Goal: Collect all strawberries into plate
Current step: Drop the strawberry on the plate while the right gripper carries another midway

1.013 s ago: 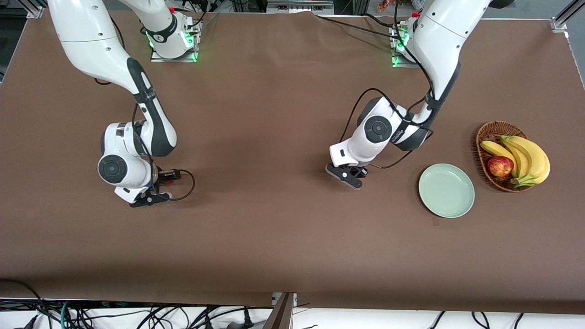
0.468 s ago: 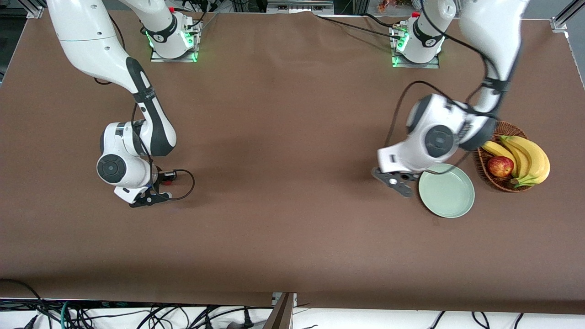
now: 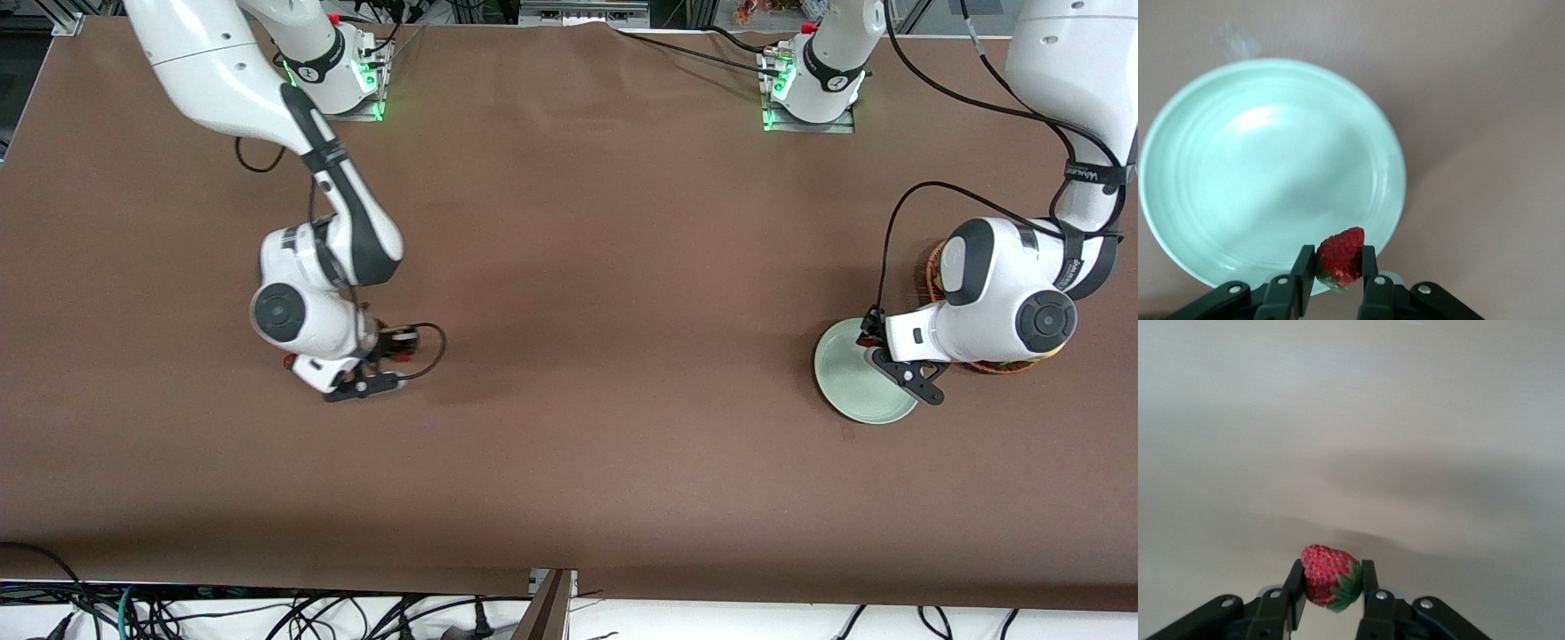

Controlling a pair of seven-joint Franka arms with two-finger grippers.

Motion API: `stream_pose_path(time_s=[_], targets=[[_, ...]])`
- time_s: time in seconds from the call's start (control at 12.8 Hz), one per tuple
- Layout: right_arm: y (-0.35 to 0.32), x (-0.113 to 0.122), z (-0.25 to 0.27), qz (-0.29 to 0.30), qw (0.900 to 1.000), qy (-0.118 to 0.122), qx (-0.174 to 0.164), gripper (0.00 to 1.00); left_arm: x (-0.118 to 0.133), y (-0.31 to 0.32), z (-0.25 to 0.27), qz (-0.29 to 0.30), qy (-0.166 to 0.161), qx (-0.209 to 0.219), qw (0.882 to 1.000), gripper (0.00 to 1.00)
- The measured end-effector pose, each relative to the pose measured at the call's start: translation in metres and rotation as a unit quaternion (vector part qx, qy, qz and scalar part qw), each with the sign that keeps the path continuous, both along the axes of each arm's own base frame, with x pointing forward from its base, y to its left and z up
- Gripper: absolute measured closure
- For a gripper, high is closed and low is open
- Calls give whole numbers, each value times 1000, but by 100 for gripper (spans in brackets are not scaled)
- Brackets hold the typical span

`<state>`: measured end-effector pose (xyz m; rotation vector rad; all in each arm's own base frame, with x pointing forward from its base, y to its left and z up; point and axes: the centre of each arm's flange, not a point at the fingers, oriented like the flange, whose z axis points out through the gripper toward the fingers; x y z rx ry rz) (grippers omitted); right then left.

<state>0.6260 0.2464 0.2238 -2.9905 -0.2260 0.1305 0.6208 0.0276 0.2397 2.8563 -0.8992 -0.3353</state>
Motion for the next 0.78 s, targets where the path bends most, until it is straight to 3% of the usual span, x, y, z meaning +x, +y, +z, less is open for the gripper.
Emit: stream_pose_path(time_s=[0.23, 0.39, 0.62, 0.78], targets=[[126, -25, 16, -87, 995, -25, 28, 63, -5, -1, -32, 0, 22, -7, 1000, 67], [204, -49, 14, -145, 987, -45, 58, 63, -6, 2, -38, 3, 25, -9, 1000, 67], [284, -80, 0, -206, 966, -85, 130, 63, -3, 7, -35, 7, 21, -8, 1000, 42], [326, -97, -13, -224, 954, -98, 173, 63, 2, 6, -24, 6, 10, -8, 1000, 18]])
